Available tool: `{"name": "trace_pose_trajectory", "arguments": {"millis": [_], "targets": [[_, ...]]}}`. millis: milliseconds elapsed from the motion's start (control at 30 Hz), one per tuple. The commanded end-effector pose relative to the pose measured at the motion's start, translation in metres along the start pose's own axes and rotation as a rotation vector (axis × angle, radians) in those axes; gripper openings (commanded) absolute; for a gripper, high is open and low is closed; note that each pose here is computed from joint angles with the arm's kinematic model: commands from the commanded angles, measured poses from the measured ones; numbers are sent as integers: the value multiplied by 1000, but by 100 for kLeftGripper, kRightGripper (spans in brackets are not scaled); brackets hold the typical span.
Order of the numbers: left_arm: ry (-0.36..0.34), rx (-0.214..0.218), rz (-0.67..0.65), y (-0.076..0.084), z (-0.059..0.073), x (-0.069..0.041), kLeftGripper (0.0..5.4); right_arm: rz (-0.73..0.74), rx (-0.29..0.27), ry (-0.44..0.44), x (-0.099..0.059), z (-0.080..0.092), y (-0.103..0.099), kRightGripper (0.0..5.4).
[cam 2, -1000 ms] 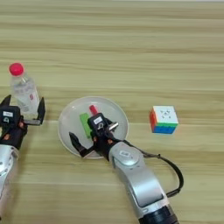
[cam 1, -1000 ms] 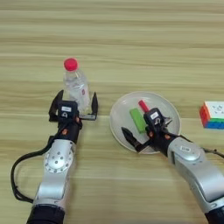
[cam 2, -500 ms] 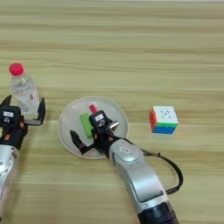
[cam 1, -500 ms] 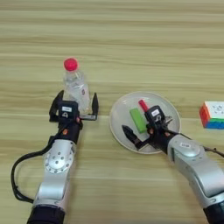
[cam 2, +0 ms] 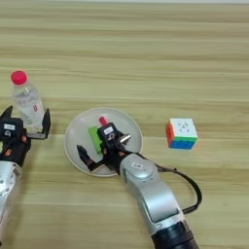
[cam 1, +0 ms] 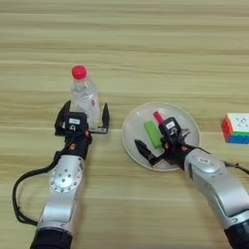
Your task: Move the objects on the table
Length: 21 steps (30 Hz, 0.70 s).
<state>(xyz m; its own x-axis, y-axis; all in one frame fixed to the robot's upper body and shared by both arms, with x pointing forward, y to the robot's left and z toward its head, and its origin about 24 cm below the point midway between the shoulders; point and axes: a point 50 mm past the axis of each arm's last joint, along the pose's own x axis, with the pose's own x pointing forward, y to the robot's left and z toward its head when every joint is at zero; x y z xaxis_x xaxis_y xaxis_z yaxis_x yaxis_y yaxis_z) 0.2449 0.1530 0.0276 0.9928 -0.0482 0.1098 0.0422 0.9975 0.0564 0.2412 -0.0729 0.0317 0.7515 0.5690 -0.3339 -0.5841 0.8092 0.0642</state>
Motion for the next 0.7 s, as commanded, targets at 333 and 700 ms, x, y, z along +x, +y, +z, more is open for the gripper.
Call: {"name": "trace_pose_trajectory", "arguments": {"millis": [333,700], "targets": [[5,11,1,-2,0,0,538,23,21,119,-1,-21,1,540],[4,11,2,-3,1,0,538,-18,-41,151,1,-28,-6,540]]}}
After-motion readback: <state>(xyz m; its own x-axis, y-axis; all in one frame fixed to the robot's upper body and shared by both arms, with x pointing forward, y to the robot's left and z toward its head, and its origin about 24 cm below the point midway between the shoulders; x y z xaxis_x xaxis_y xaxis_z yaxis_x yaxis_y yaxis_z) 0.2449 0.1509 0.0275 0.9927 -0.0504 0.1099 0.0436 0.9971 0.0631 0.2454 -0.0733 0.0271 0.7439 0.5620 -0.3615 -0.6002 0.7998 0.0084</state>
